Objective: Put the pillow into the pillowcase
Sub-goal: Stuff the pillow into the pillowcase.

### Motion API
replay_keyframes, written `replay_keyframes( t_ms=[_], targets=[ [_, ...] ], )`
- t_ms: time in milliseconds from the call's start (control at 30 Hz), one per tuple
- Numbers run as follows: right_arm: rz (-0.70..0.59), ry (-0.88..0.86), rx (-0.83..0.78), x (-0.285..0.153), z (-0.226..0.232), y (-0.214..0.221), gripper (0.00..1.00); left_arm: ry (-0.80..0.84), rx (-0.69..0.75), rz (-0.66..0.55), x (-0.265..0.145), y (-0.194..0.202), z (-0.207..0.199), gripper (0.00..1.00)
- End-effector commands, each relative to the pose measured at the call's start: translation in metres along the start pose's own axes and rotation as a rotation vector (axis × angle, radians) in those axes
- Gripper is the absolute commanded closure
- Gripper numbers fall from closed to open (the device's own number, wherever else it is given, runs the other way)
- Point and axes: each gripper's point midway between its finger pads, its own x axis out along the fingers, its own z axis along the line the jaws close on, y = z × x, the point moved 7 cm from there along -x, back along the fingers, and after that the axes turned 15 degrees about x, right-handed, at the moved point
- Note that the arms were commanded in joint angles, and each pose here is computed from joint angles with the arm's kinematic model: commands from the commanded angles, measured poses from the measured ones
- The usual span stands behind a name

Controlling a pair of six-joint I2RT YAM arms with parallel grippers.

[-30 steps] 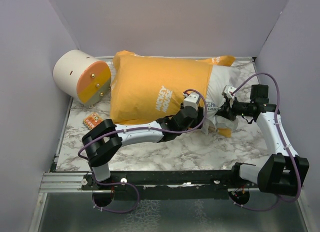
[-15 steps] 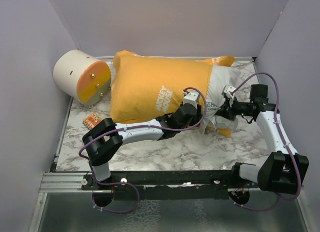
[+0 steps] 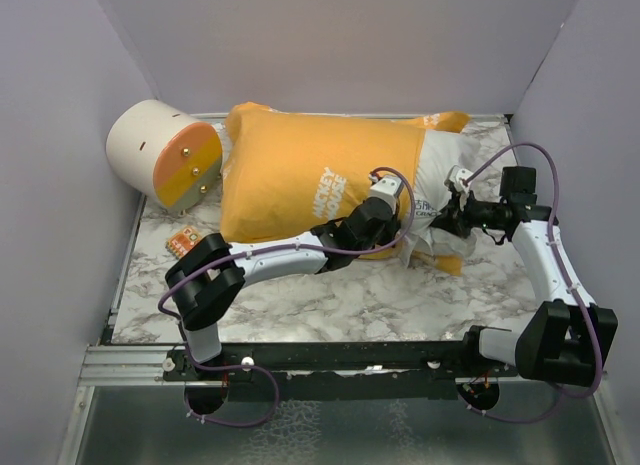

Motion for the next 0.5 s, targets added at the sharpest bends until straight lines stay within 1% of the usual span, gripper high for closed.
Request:
replay_keyframes(
  t_ms=[0, 100, 167, 233, 300, 400, 467],
  targets=[
    [-0.038, -0.078, 0.133, 0.016, 0.008, 0.002, 0.99, 0.209, 0.03, -0.134, -0.016, -0.058, -0.038, 1.0],
    [-0.083, -0.108, 0.188, 0.03, 0.008, -0.008, 0.99, 0.408, 0.017, -0.185, -0.036, -0.078, -0.06, 1.0],
    [-0.122, -0.083, 0.218, 0.036, 0.002, -0.018, 0.99, 0.489, 0.019, -0.189, -0.043, -0.085, -0.068, 1.0],
    [-0.157, -0.042, 0.249, 0.039, -0.007, -0.026, 0.99, 0.586, 0.013, -0.214, -0.061, -0.103, -0.075, 1.0],
    [-0.185, -0.017, 0.3, 0.043, -0.016, -0.032, 0.99, 0.669, 0.016, -0.204, -0.067, -0.109, -0.08, 1.0],
    [-0.186, -0.036, 0.445, 0.06, -0.027, -0.023, 0.99, 0.747, 0.002, -0.21, -0.071, -0.12, -0.082, 1.0],
    [-0.163, -0.056, 0.561, 0.074, -0.032, -0.005, 0.99, 0.77, -0.027, -0.194, -0.061, -0.117, -0.077, 1.0]
  ],
)
